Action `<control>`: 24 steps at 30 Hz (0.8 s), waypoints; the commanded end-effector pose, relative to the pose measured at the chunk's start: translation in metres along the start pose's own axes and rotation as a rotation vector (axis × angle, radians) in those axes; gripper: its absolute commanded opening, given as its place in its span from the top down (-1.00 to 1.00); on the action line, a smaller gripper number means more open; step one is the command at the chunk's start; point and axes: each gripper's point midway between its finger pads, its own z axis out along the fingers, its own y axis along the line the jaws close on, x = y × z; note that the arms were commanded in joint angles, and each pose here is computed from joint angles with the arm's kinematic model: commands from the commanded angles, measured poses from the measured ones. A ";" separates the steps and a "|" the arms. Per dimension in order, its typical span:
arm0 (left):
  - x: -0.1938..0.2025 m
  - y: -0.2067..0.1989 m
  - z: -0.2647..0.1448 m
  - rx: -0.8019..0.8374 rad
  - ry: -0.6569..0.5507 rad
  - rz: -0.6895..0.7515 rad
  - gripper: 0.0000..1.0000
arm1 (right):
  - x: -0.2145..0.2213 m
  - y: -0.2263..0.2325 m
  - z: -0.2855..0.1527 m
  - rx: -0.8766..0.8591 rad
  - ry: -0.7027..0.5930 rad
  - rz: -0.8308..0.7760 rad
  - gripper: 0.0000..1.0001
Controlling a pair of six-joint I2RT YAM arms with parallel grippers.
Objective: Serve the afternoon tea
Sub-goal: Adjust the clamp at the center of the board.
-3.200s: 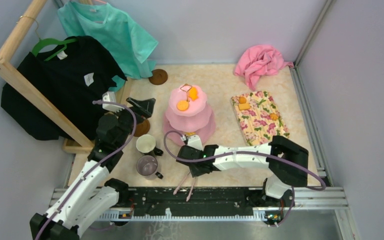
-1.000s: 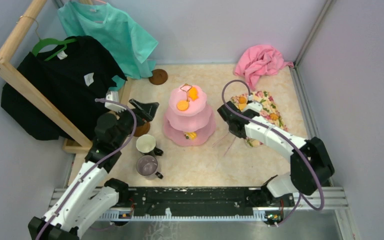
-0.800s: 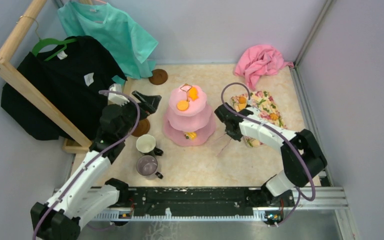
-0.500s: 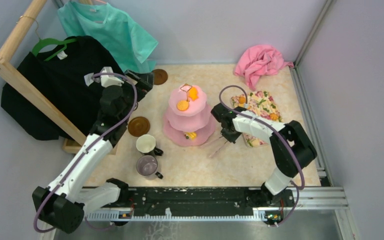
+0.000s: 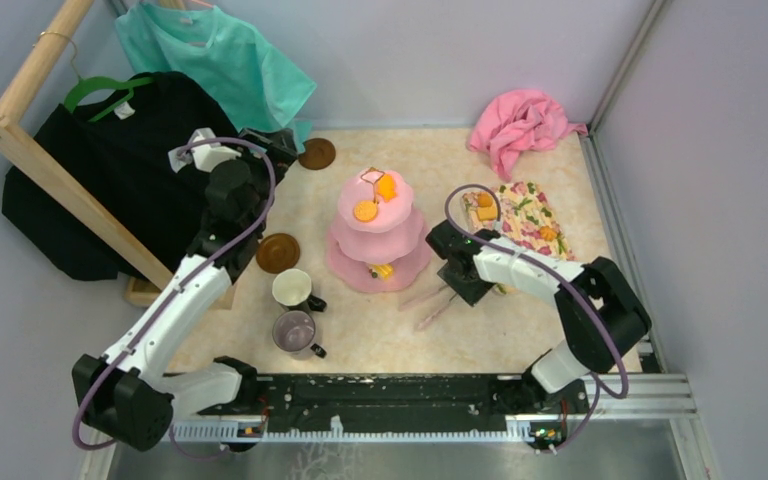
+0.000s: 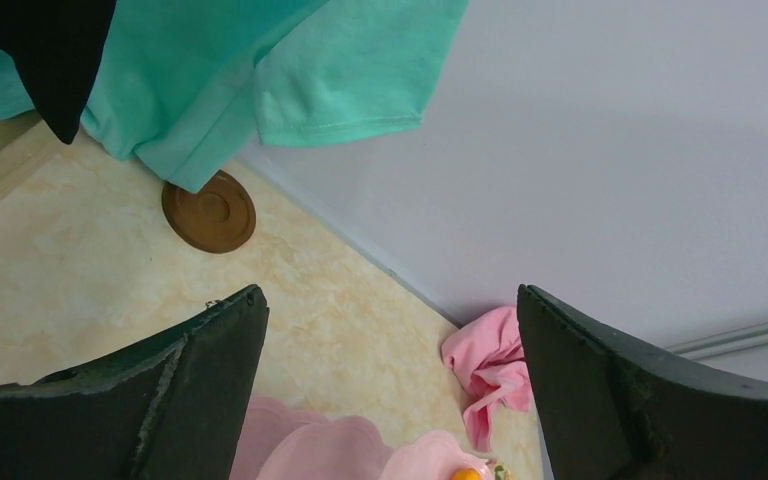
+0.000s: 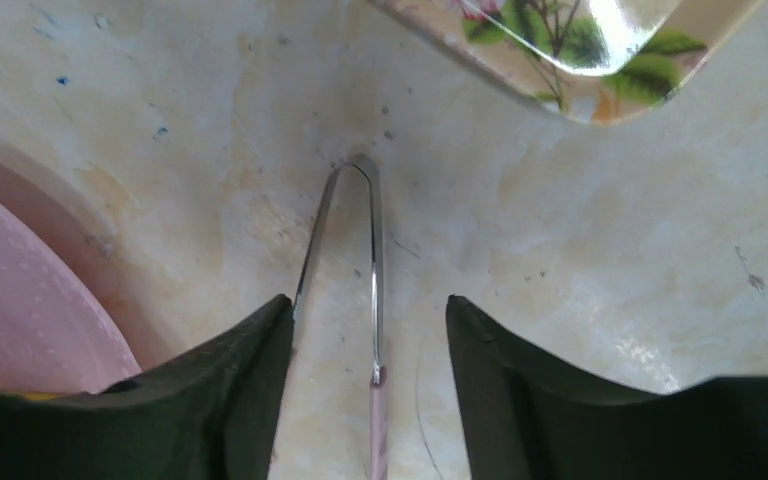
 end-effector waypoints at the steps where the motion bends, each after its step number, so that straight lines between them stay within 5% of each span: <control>1: -0.014 -0.010 0.004 0.015 -0.057 -0.019 -0.98 | 0.001 0.001 -0.012 -0.055 -0.023 0.020 -0.28; 14: -0.016 -0.018 -0.011 0.032 0.019 0.052 -0.98 | -0.017 0.006 -0.057 -0.172 -0.139 -0.055 -0.34; 24: 0.000 -0.037 -0.033 0.077 0.215 0.065 -0.93 | -0.055 0.014 -0.089 -0.250 -0.315 -0.463 -0.18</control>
